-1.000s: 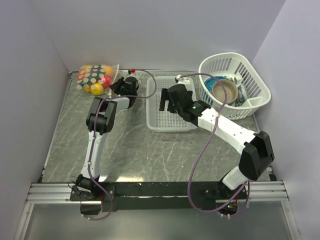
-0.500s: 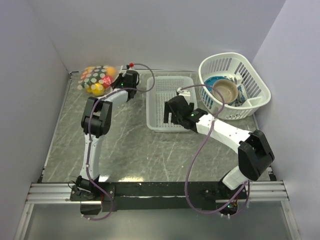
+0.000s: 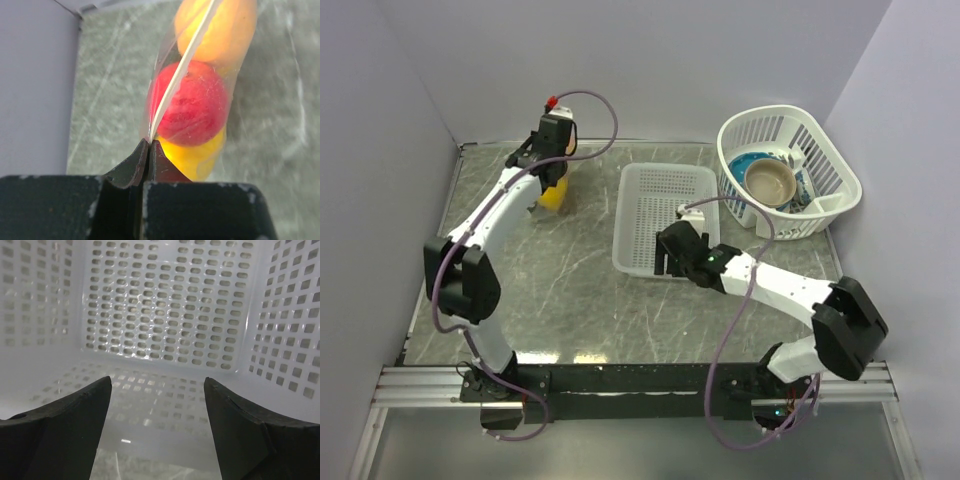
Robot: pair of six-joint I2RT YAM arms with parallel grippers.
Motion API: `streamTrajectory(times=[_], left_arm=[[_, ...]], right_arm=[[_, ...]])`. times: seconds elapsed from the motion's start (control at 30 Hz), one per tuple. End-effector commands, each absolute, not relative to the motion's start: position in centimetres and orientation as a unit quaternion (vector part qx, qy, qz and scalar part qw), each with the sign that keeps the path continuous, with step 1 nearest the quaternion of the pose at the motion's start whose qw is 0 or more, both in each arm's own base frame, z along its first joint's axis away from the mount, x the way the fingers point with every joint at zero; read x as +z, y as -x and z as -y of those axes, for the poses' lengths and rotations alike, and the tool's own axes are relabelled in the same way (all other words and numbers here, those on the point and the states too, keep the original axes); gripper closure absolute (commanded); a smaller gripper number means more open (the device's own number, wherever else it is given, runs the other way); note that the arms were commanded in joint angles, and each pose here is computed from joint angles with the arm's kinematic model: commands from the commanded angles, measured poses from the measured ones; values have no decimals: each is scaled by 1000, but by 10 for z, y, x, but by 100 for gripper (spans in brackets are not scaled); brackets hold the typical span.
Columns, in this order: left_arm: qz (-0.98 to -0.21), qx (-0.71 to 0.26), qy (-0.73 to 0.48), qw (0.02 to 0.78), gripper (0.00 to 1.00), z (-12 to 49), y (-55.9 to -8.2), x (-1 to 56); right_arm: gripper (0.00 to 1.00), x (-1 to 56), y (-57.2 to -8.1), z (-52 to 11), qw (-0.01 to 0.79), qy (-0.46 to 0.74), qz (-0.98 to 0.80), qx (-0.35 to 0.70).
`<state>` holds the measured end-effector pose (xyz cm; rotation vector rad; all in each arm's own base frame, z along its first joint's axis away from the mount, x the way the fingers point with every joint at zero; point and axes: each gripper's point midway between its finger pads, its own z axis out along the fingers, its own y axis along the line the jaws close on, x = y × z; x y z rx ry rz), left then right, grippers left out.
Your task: Open the zip-top bag and remove the fake food
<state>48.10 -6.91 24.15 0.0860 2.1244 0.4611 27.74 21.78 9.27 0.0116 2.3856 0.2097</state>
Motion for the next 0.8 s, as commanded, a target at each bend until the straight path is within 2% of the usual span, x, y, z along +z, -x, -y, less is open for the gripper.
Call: streamTrajectory(times=[0.0,0.2,0.37,0.47,0.5,0.57,0.6,0.67,0.7,0.77], left_arm=[[-894,116,-60,430,99,85,-437,246],[-903,61,-106,412,99,91,-388,262],[-902,36,-120,412,99,88,-355,275],[-895,18,-159,417,99,91,-340,284],[-894,15,-175,413,99,92,-334,285],[-885,8,-194,423,99,92,-325,294],[-883,13,-213,418,99,90,-320,294],[-872,18,-231,431,99,85,-309,306],[-864,24,-252,435,99,83,-305,310],[-850,18,-278,448,99,82,-291,321]], right_arm=[[18,103,-252,-213,364,-10,-927,95],[19,112,-234,-200,360,-14,-927,105],[20,141,-251,-209,375,6,-922,91],[13,193,-284,-236,432,35,-895,109],[8,238,-304,-253,475,34,-868,140],[4,265,-329,-271,509,92,-846,128],[2,309,-343,-286,549,100,-815,153],[2,328,-360,-303,570,156,-794,144],[1,360,-364,-316,595,169,-768,169],[0,375,-367,-329,610,217,-742,174]])
